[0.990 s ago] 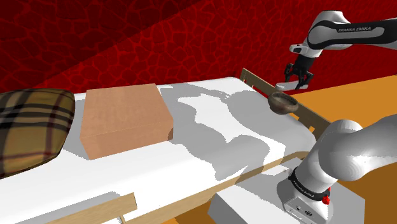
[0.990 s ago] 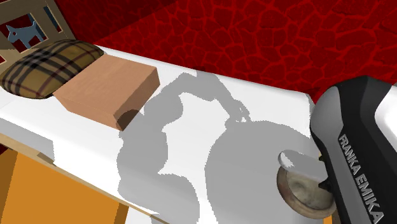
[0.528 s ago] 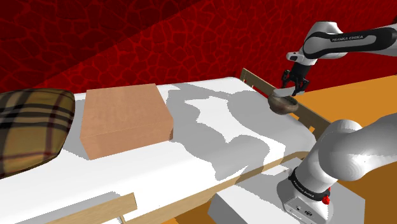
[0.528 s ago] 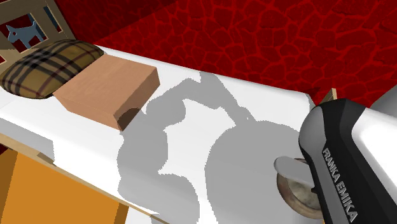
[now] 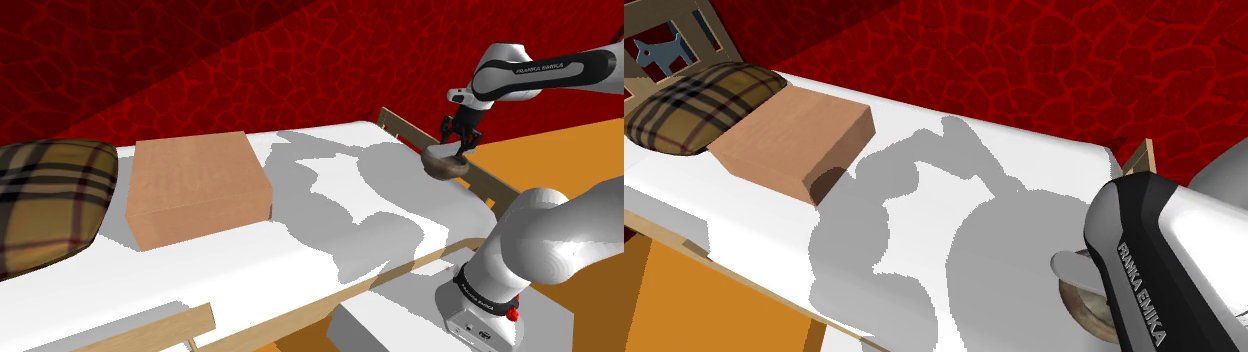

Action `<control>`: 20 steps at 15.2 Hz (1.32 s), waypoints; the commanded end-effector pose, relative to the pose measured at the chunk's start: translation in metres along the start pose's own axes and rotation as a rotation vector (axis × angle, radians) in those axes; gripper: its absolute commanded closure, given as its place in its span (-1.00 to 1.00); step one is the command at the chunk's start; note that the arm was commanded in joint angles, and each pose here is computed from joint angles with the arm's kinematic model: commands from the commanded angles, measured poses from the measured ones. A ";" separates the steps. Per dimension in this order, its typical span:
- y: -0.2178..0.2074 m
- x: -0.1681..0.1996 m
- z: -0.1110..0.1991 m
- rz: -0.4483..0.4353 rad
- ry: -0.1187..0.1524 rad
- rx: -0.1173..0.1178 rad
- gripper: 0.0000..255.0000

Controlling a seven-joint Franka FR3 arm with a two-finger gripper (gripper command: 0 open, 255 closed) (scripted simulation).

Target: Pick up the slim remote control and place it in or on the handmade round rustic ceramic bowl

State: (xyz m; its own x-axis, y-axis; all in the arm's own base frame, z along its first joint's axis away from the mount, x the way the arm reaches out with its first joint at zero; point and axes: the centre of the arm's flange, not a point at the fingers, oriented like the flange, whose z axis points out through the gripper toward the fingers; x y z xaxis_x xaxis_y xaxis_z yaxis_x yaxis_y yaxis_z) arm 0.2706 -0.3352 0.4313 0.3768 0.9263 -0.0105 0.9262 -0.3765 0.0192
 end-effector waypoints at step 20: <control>0.000 0.000 -0.050 0.000 0.000 0.000 -1.00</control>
State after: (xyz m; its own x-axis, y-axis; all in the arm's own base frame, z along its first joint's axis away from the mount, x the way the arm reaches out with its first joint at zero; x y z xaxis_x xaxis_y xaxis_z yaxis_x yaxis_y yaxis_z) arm 0.2698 -0.3345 0.4810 0.3768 0.9262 -0.0106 0.9262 -0.3765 0.0198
